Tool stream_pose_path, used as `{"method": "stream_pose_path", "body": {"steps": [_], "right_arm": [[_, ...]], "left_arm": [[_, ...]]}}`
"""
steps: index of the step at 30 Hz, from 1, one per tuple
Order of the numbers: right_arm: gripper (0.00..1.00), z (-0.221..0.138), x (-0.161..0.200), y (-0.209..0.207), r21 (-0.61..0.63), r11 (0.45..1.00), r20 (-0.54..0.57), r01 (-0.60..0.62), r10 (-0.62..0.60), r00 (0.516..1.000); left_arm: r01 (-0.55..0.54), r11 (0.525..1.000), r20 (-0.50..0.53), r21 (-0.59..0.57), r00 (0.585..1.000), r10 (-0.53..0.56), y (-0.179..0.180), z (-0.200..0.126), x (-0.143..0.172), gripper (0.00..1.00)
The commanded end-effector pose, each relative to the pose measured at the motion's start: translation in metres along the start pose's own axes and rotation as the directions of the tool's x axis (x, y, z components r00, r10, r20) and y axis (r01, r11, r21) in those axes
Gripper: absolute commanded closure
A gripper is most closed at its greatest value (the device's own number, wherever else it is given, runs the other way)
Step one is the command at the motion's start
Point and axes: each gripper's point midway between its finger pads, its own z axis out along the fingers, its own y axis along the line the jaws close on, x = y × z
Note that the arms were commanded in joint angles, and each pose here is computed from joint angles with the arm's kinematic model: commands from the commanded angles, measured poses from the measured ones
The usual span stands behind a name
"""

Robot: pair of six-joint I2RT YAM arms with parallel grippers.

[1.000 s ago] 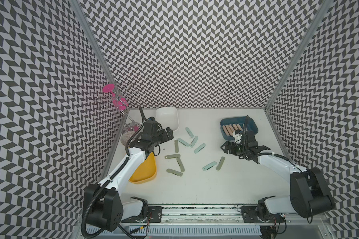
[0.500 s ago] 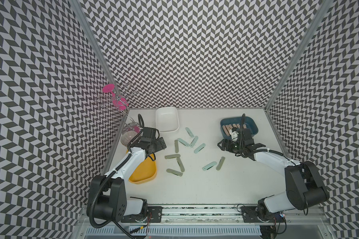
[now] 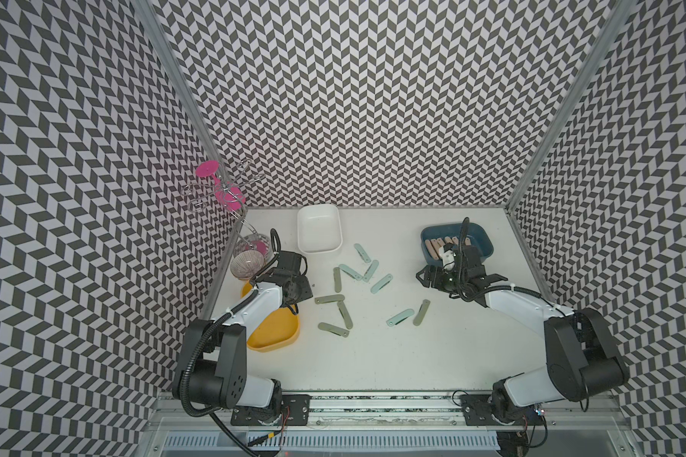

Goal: Place the fruit knives into the storage box by color
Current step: Pick up the storage box at the center of the board.

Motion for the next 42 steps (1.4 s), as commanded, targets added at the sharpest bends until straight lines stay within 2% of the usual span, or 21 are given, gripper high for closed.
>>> {"method": "stream_pose_path", "body": {"steps": [1,15,21,25,30,38,42], "right_arm": [[0.21,-0.005,-0.016,0.01,-0.022,1.0,0.064,0.019,-0.017,0.998],[0.21,-0.004,-0.015,0.007,-0.01,1.0,0.063,0.014,-0.013,0.998],[0.21,-0.004,-0.014,0.006,-0.003,1.0,0.059,0.015,-0.015,0.998],[0.21,-0.005,-0.015,0.006,0.002,1.0,0.062,0.018,-0.018,0.998],[0.21,-0.002,-0.015,0.005,0.004,1.0,0.058,0.014,-0.015,0.998],[0.21,-0.002,-0.014,0.004,0.008,1.0,0.056,0.012,-0.012,0.998],[0.21,-0.002,-0.014,0.005,0.01,1.0,0.053,0.012,-0.013,0.998]], "left_arm": [[-0.003,0.999,0.006,0.051,1.0,0.003,-0.008,-0.001,0.0,0.46],[-0.09,0.978,0.006,0.187,0.996,0.091,-0.056,-0.009,0.011,0.52],[-0.129,0.97,-0.005,0.208,0.991,0.133,-0.074,-0.006,0.017,0.65],[-0.134,0.973,-0.006,0.188,0.99,0.138,-0.072,-0.005,0.017,0.73],[-0.139,0.976,-0.003,0.165,0.99,0.141,-0.067,-0.006,0.017,0.8],[-0.143,0.97,-0.005,0.194,0.989,0.146,-0.074,-0.005,0.017,0.92],[-0.143,0.968,-0.011,0.207,0.989,0.148,-0.077,-0.002,0.017,0.94]]}}
